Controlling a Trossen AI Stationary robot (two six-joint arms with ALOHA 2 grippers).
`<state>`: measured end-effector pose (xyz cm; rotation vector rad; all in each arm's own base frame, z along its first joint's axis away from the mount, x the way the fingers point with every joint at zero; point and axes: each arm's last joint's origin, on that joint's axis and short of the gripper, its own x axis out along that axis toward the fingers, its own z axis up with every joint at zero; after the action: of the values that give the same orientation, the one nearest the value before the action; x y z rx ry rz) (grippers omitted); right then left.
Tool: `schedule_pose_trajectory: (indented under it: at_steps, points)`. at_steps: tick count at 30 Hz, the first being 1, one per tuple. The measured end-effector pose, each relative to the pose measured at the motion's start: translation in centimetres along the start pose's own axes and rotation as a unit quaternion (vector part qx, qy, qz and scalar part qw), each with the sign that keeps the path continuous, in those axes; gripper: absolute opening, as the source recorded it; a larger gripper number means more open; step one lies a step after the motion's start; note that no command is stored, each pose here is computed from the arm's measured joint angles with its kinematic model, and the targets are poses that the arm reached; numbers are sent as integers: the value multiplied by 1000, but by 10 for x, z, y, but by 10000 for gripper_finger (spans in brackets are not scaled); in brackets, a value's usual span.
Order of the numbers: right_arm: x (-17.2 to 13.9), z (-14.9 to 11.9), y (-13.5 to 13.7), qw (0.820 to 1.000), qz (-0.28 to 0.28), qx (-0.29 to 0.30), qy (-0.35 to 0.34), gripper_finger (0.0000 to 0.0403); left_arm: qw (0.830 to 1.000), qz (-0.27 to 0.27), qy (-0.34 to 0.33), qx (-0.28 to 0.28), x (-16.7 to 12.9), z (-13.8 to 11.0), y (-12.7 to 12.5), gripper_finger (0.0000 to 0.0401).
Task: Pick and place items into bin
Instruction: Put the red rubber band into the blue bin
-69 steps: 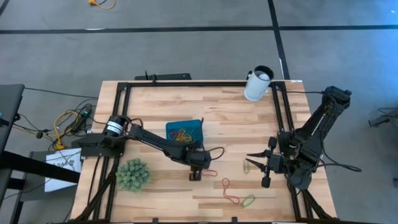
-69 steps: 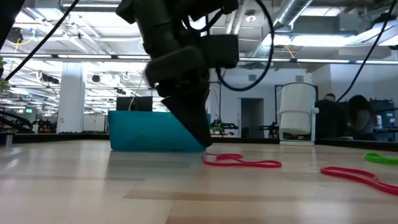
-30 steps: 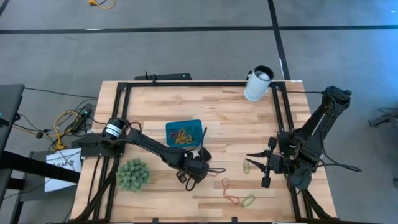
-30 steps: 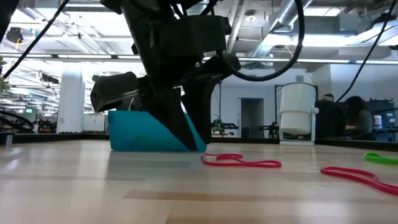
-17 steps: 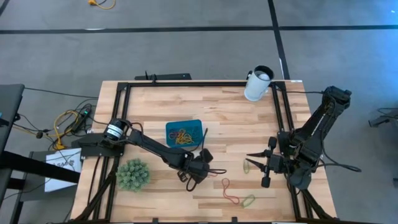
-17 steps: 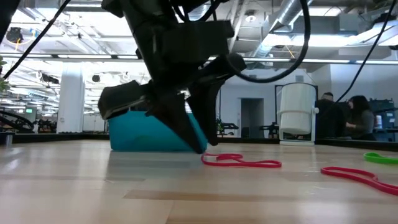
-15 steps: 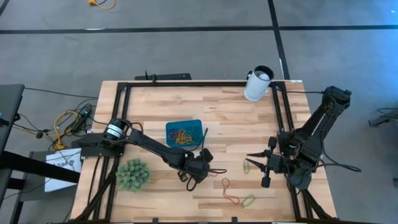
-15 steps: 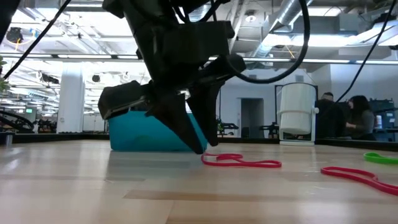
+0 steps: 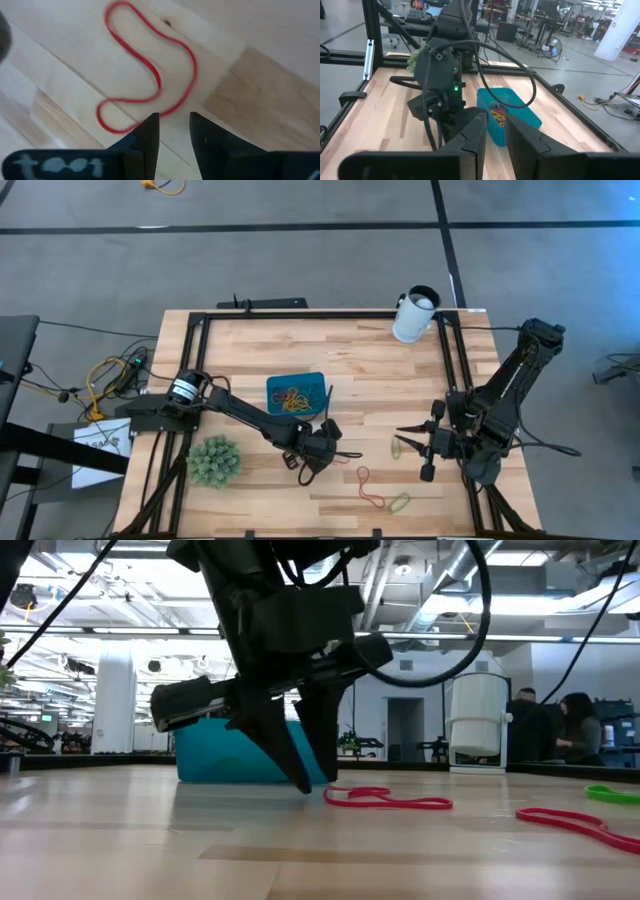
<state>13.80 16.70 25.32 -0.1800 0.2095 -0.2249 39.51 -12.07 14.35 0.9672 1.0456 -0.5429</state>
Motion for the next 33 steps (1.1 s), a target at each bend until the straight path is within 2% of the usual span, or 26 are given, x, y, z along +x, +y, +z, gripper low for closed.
schedule_pose_trajectory:
  at_steps: [4,8,11,20,33]
  points:
    - [0,0,0,1000,0,0,0,67,1000,1,0,31,2,-1,-1,98]
    - [0,0,0,1000,0,0,0,67,998,28,-27,49,5,2,0,98]
    - [0,0,0,1000,0,0,0,67,997,25,-44,61,8,0,-2,98]
    - [0,0,0,1000,0,-1,0,67,995,40,-68,65,8,2,2,98]
    - [0,0,0,1000,0,-1,0,67,994,23,-88,53,10,-2,7,98]
